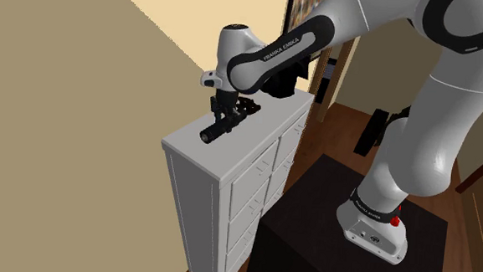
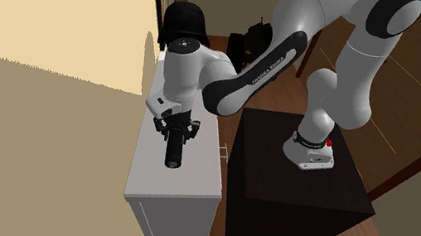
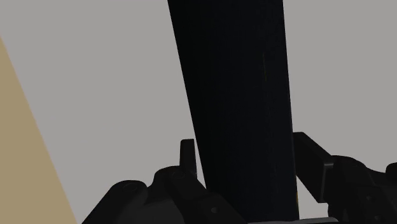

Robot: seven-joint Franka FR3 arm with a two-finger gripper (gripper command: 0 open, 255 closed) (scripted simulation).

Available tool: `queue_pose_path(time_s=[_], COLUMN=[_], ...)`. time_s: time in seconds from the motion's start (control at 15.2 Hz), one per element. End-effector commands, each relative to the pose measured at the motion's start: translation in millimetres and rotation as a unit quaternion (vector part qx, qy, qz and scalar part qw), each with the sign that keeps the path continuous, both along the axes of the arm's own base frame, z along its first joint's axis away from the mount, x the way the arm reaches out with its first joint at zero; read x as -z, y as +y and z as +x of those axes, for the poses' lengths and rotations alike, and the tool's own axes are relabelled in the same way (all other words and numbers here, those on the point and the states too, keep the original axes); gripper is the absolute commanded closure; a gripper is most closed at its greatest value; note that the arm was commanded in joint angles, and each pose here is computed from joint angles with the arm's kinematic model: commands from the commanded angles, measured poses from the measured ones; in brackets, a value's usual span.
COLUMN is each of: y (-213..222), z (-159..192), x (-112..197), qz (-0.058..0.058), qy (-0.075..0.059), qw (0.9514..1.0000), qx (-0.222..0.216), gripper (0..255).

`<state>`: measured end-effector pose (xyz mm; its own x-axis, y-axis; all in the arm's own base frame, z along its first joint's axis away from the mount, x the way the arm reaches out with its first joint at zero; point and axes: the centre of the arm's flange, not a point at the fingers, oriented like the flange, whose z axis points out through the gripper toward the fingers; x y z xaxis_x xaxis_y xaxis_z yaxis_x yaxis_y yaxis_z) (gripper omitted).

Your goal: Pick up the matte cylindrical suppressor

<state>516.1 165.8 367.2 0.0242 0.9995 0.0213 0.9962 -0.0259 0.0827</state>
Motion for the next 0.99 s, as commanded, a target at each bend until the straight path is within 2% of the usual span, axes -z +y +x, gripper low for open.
queue_pose_path(time_s=[0.0, 0.92], y=[-0.2, 0.0], z=[-0.3, 0.6], x=[1.0, -67.1], qz=[0.000, 0.000], qy=[0.001, 0.001], qw=[1.0000, 1.0000], qx=[0.001, 0.001], gripper=[255, 255])
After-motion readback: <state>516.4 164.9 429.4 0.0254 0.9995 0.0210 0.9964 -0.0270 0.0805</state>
